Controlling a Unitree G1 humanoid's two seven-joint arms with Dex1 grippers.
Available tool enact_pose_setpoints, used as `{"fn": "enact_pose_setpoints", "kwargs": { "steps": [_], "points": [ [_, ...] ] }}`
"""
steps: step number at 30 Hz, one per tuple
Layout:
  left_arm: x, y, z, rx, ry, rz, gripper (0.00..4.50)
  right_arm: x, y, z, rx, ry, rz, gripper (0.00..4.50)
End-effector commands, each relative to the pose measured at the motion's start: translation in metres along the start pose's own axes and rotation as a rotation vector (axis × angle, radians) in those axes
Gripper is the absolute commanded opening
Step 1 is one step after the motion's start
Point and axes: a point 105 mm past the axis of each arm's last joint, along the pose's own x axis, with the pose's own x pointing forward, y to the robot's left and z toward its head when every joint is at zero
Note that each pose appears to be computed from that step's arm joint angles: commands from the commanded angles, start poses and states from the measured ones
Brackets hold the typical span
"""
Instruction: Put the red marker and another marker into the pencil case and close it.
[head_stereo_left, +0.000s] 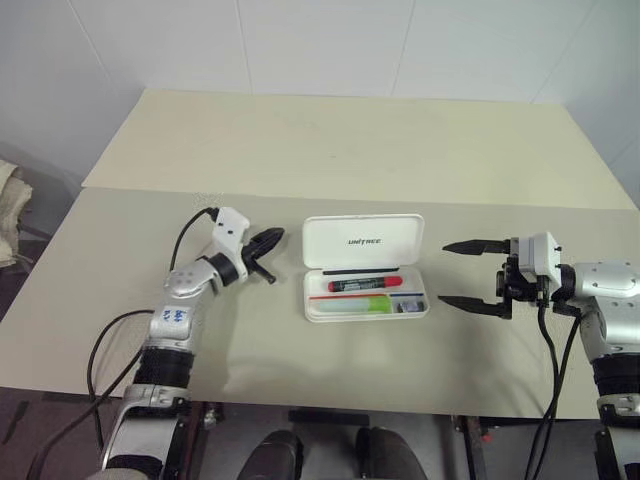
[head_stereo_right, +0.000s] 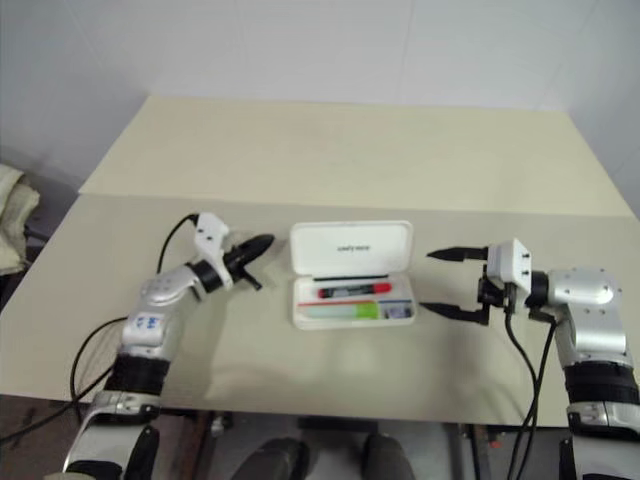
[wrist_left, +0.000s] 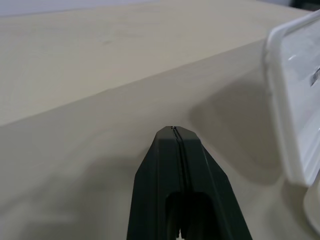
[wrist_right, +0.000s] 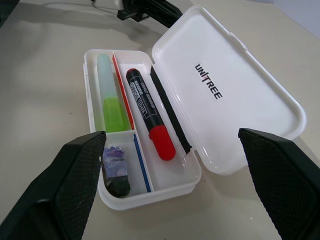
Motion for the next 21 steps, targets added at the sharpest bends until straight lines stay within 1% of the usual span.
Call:
{"fn": "enact_pose_setpoints", "kwargs": {
  "steps": [1, 6, 14, 18, 21],
  "points": [
    [0.005, -0.009, 0.026, 0.046, -0.104, -0.089, 0.02, 0.002, 0.0, 0.009, -0.031, -0.022, -0.005, 4.5],
    [-0.005, -0.017, 0.034, 0.079, -0.134, -0.201, 0.02, 0.004, -0.002, 0.017, -0.055, -0.043, -0.016, 4.5],
    [-0.012, -0.043, 0.043, 0.229, -0.144, -0.424, 0.02, 0.007, -0.001, 0.021, -0.058, -0.057, -0.015, 4.5],
    [-0.015, -0.063, 0.034, 0.34, -0.098, -0.57, 0.02, 0.006, -0.005, 0.023, -0.054, -0.068, -0.037, 4.5],
    [-0.015, -0.079, 0.027, 0.38, -0.082, -0.659, 0.02, 0.001, -0.013, 0.027, -0.049, -0.068, -0.068, 4.5]
  ]
}}
